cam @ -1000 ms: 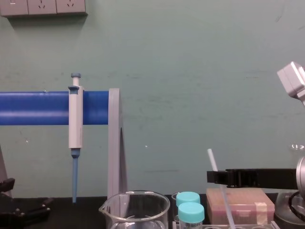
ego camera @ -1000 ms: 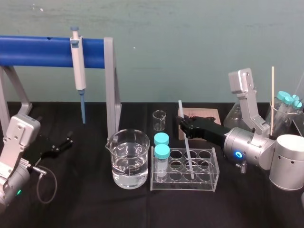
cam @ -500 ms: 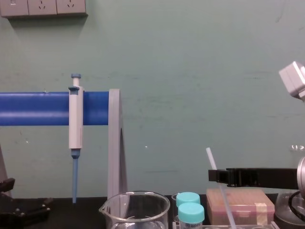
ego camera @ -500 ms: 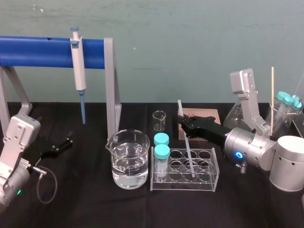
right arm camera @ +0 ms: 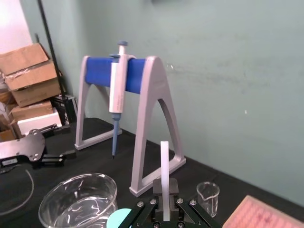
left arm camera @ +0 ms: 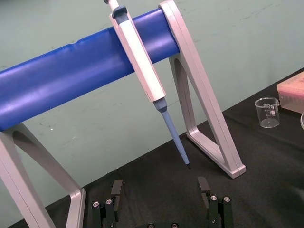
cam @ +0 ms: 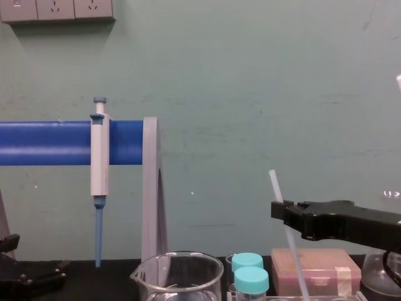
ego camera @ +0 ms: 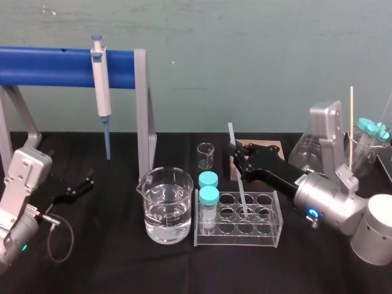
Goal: Pick up the stirring rod with one hand, then place it down.
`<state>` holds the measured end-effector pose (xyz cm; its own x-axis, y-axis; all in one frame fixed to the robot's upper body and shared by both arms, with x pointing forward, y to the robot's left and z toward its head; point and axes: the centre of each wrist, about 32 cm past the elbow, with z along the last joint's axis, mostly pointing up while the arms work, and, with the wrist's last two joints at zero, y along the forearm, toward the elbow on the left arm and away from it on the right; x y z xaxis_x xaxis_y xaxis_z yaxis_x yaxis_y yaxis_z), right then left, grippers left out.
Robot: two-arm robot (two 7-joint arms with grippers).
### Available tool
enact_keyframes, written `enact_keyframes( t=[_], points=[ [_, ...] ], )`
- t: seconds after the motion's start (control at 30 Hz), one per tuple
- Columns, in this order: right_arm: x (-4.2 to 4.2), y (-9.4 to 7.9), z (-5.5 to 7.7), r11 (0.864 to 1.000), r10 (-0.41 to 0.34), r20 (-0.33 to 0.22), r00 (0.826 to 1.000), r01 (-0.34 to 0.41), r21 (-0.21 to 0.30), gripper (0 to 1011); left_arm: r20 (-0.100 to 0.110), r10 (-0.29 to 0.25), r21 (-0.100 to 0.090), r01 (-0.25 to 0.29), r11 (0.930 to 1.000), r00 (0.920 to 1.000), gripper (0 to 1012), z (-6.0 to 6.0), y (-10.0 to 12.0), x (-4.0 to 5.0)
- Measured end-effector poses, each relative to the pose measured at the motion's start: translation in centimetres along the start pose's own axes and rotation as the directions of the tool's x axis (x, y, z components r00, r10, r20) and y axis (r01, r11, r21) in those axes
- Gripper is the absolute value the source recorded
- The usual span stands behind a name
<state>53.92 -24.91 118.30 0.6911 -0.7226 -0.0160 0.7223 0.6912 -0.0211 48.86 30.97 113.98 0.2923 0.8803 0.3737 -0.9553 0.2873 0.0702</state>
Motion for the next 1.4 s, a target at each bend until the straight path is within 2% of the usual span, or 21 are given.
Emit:
enact_keyframes(
  t=[0.17,0.37,0.53,0.63,0.83,1.07,1.4],
  points=[
    [-0.11,-0.7,-0.3,0.999,-0.002,0.039,0.999,0.000,0.043,69,0.000,0.000,0.000,0.000,1.0000,1.0000,1000,0.0,0.0,0.00],
    [-0.27,-1.3,-0.3,0.996,-0.017,0.029,0.999,0.014,0.090,69,0.000,0.000,0.000,0.000,1.0000,1.0000,1000,0.0,0.0,0.00],
    [-0.33,-1.4,0.4,0.990,-0.029,0.024,0.999,0.026,0.137,69,0.000,0.000,0.000,0.000,1.0000,1.0000,1000,0.0,0.0,0.00],
    [-0.22,-1.6,1.6,0.979,-0.050,0.024,0.998,0.044,0.198,69,0.000,0.000,0.000,0.000,1.0000,1.0000,1000,0.0,0.0,0.00],
    [0.02,-2.3,3.8,0.957,-0.094,0.039,0.995,0.079,0.280,69,0.000,0.000,0.000,0.000,1.0000,1.0000,1000,0.0,0.0,0.00],
    [0.30,-3.1,4.9,0.943,-0.128,0.056,0.990,0.104,0.315,69,0.000,0.000,0.000,0.000,1.0000,1.0000,1000,0.0,0.0,0.00],
    [0.44,-3.5,4.9,0.940,-0.143,0.057,0.988,0.118,0.319,69,0.000,0.000,0.000,0.000,1.0000,1.0000,1000,0.0,0.0,0.00]
  ],
)
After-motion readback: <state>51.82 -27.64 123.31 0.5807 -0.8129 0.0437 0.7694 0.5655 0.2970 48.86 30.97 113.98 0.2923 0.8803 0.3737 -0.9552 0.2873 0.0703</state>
